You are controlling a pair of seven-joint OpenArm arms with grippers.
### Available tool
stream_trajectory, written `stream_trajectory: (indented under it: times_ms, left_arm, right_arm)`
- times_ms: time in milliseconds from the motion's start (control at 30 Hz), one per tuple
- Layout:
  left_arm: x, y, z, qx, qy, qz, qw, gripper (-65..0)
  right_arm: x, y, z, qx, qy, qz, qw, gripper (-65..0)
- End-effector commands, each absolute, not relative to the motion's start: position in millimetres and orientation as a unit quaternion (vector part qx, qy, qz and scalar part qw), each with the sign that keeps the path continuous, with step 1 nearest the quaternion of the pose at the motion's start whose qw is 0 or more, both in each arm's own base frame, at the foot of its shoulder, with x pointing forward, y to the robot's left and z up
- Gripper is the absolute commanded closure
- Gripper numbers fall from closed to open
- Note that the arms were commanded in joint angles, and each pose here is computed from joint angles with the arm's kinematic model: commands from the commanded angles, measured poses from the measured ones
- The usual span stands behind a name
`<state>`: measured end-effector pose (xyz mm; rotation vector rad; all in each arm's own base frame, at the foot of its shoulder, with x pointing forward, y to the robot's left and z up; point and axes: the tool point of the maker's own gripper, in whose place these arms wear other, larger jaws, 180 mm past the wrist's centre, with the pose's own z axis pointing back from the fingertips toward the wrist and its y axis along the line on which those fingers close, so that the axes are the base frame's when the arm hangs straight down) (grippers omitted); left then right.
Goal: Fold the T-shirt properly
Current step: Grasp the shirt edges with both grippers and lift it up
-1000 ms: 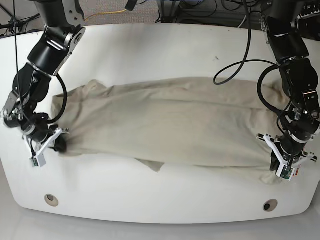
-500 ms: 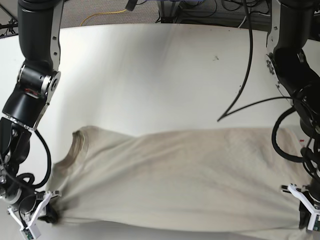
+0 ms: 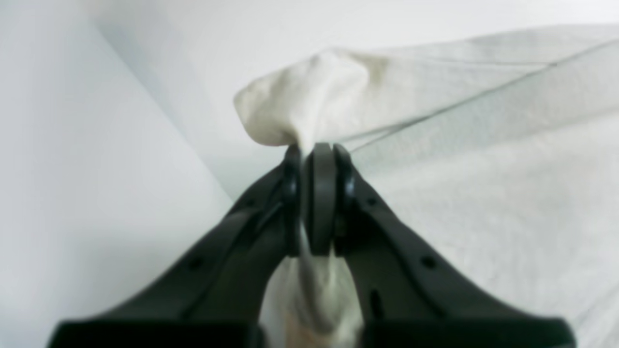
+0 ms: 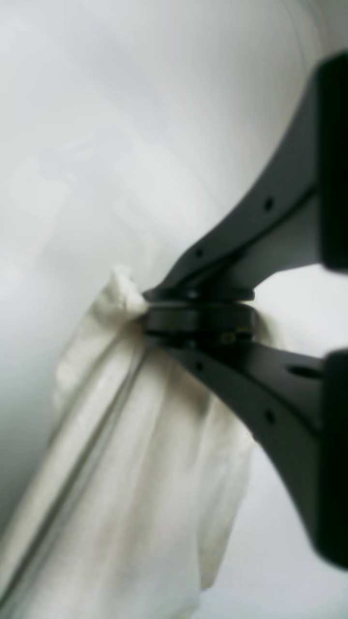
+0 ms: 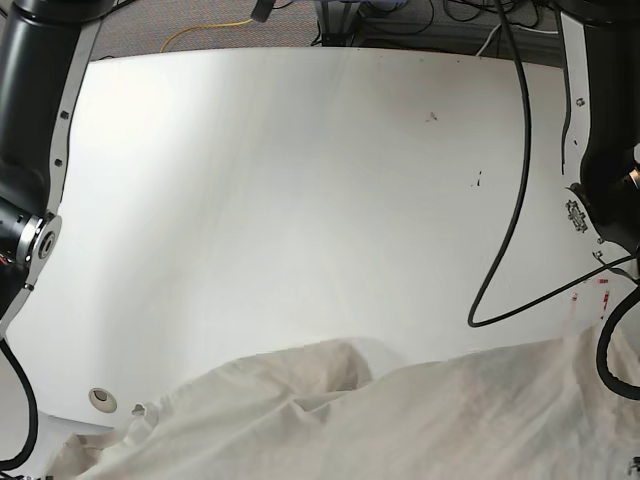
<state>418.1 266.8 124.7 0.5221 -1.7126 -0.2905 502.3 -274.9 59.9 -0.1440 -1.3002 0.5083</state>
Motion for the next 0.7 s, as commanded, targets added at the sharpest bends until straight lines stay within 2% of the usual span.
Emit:
stream_trajectory:
  times_ms: [0,200,433,667]
  left_arm:
    - [417,270,120,0.239,-0.735,-0.126,0.622,0.0]
    - [421,269,38,0.240,-0.675,-0.159,0.679,0.0]
    - [408,262,-67,0.227,-0.590,-0.213,0.745,0.0]
    - [372,271,-169,0.190,-0.499,-0.214,0.818,0.0]
  right_arm:
    - [496,-289,60,-0.069,-0.599,0.224,0.766,0.0]
    - [484,-306,-22,0.007,-0.567,0.193,0.801,0.0]
    - [447,-311,-106,0.003,-0.518,0.187,0.835,0.0]
    - [397,-305,-186,0.007,-0.463,0.179,0.868,0.0]
